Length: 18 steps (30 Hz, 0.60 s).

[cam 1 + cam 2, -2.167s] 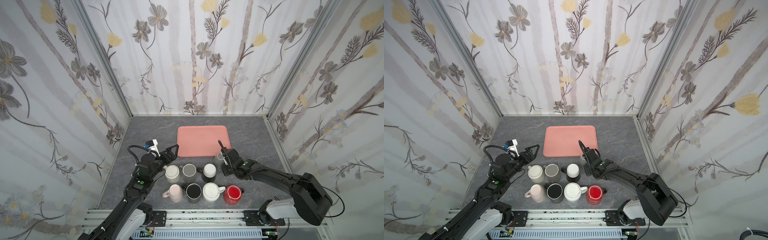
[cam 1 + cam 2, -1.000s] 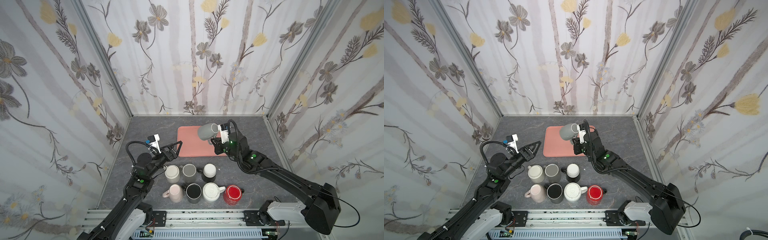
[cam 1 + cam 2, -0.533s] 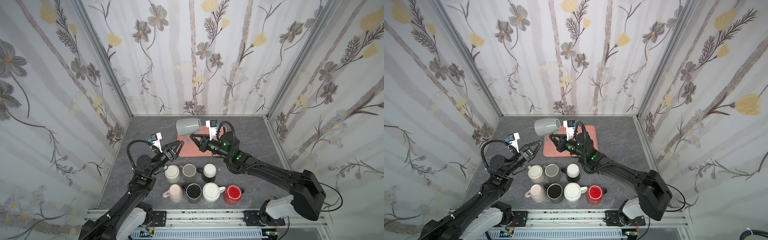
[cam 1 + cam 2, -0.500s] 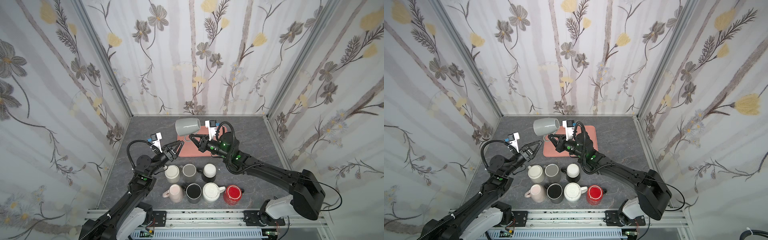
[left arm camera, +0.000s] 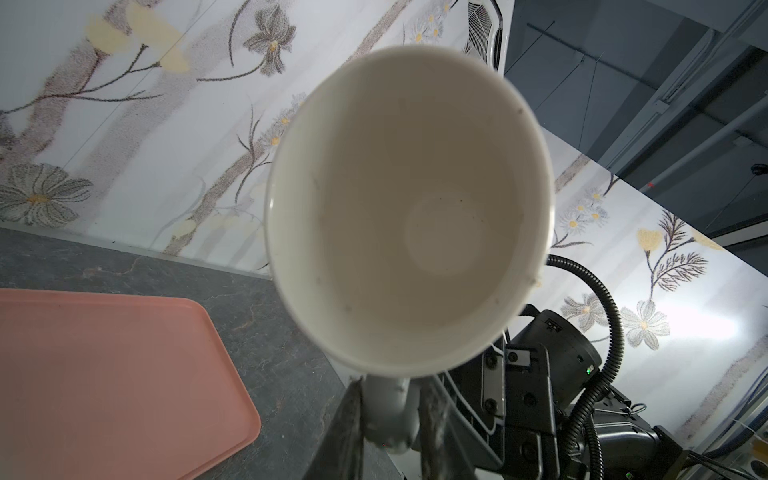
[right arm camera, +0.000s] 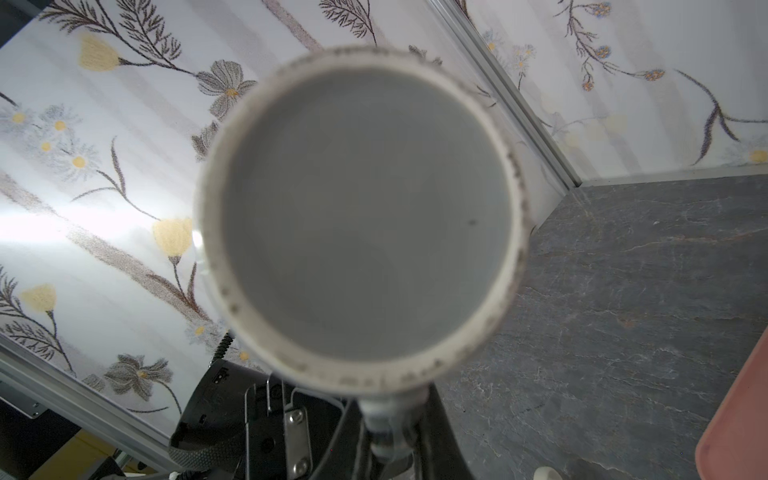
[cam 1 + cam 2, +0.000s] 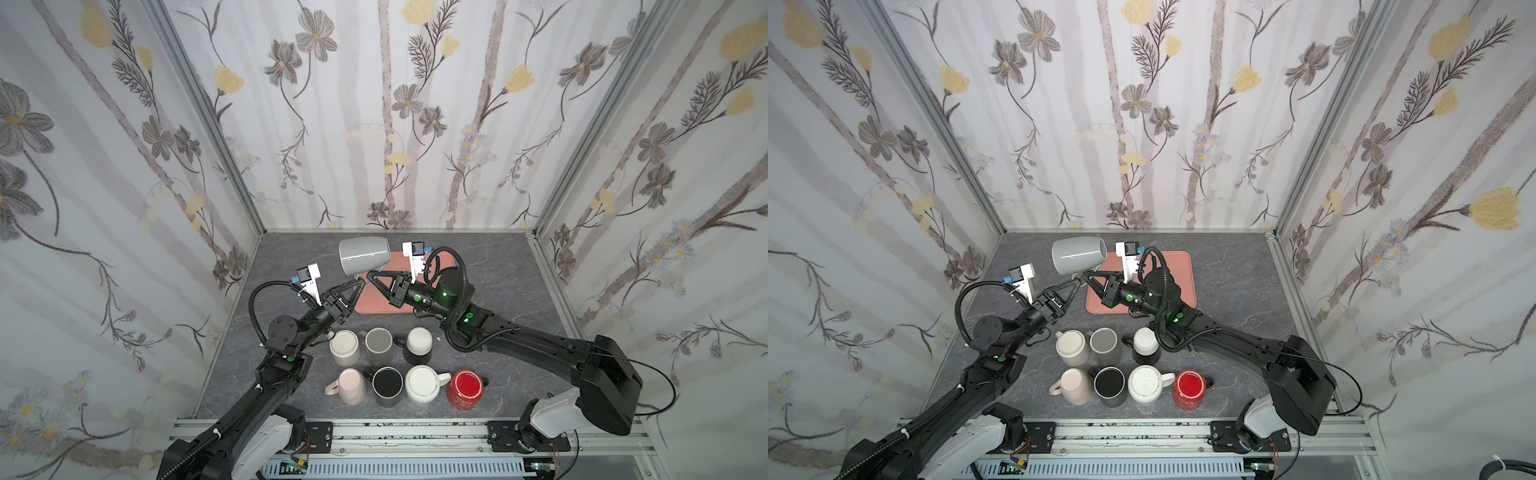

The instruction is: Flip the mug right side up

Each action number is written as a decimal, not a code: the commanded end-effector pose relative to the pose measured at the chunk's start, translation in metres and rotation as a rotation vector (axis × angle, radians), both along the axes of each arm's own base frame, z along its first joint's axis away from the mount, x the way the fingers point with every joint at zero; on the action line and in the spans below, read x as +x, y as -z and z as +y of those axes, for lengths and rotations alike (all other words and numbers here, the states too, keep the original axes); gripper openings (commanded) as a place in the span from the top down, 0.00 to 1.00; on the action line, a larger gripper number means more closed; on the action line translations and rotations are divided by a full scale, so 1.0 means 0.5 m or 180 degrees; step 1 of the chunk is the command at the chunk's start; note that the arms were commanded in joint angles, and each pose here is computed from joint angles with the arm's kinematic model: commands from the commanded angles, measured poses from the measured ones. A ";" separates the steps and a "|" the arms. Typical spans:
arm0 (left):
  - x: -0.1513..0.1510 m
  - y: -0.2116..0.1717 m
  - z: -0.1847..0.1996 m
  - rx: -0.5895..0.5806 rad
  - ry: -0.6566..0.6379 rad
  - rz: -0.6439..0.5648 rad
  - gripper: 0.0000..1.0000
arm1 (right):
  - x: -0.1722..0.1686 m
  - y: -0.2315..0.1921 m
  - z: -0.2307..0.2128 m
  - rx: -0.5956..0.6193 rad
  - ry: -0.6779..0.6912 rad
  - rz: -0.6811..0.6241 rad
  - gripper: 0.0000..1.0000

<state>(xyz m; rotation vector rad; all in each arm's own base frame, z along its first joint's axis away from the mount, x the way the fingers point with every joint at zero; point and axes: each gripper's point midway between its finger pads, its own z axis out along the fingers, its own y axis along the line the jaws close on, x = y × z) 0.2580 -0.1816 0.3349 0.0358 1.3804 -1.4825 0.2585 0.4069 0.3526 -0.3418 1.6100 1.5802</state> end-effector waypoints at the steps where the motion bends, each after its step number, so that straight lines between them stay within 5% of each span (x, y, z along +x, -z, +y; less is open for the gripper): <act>1: -0.010 -0.027 -0.002 -0.0019 0.0009 -0.0159 0.81 | -0.010 -0.046 0.000 0.0268 -0.0048 -0.0120 1.00; 5: -0.009 -0.031 -0.004 -0.0010 0.0000 -0.0151 0.75 | -0.010 -0.030 0.002 0.0233 -0.0051 -0.0074 1.00; 12: 0.005 -0.032 -0.001 0.0009 -0.0119 -0.0095 0.99 | -0.013 -0.012 0.005 0.0176 -0.0095 -0.0025 1.00; 14: 0.014 -0.030 0.002 0.0056 -0.0202 -0.0059 1.00 | -0.013 -0.006 -0.001 0.0127 -0.0061 -0.0024 0.92; 18: 0.049 -0.015 0.006 0.0282 -0.0425 0.0132 1.00 | 0.000 0.019 -0.036 -0.0058 0.0171 -0.0021 0.60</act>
